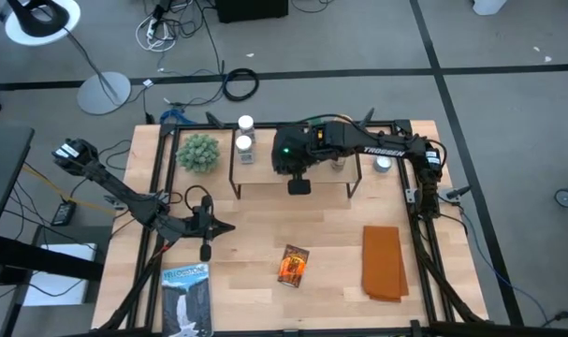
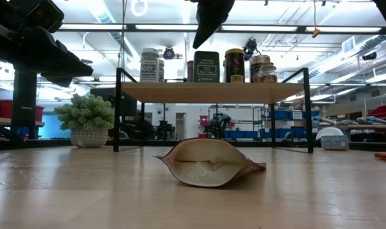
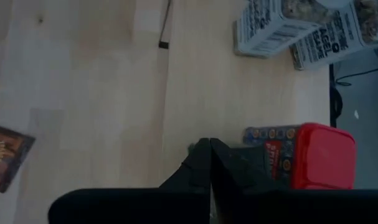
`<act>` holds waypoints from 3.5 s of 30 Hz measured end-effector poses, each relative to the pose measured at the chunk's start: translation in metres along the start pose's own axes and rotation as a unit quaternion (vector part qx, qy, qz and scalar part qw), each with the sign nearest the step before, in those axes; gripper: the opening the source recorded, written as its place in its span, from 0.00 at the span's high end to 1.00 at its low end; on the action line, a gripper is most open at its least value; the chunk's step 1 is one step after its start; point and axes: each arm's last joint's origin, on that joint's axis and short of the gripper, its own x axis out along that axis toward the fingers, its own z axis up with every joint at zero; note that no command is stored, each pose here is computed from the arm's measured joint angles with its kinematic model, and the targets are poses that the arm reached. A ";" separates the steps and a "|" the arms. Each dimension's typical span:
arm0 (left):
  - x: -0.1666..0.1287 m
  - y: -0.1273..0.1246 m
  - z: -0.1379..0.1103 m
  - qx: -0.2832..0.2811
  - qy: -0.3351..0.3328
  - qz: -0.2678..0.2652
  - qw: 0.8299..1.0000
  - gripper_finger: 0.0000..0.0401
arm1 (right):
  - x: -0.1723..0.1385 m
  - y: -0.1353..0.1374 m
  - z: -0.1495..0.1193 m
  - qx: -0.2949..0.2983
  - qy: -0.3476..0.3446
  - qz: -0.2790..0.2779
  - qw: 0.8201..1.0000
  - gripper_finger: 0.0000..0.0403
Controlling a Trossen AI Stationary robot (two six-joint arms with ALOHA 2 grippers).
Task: Shelf spices
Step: Put the green seasoning can onto the shelf, then put the orange seasoning pack onto the shelf
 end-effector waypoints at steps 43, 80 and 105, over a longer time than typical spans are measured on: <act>0.000 0.000 0.000 0.001 0.000 0.000 1.000 0.99 | 0.001 -0.003 -0.004 0.031 0.018 -0.010 0.999 1.00; 0.000 0.000 0.000 0.000 0.000 0.000 1.000 0.99 | -0.002 0.146 -0.089 0.118 0.111 0.059 0.985 1.00; 0.000 0.000 0.000 -0.002 0.000 0.000 1.000 0.99 | 0.113 0.243 -0.199 0.278 -0.185 0.149 0.931 0.67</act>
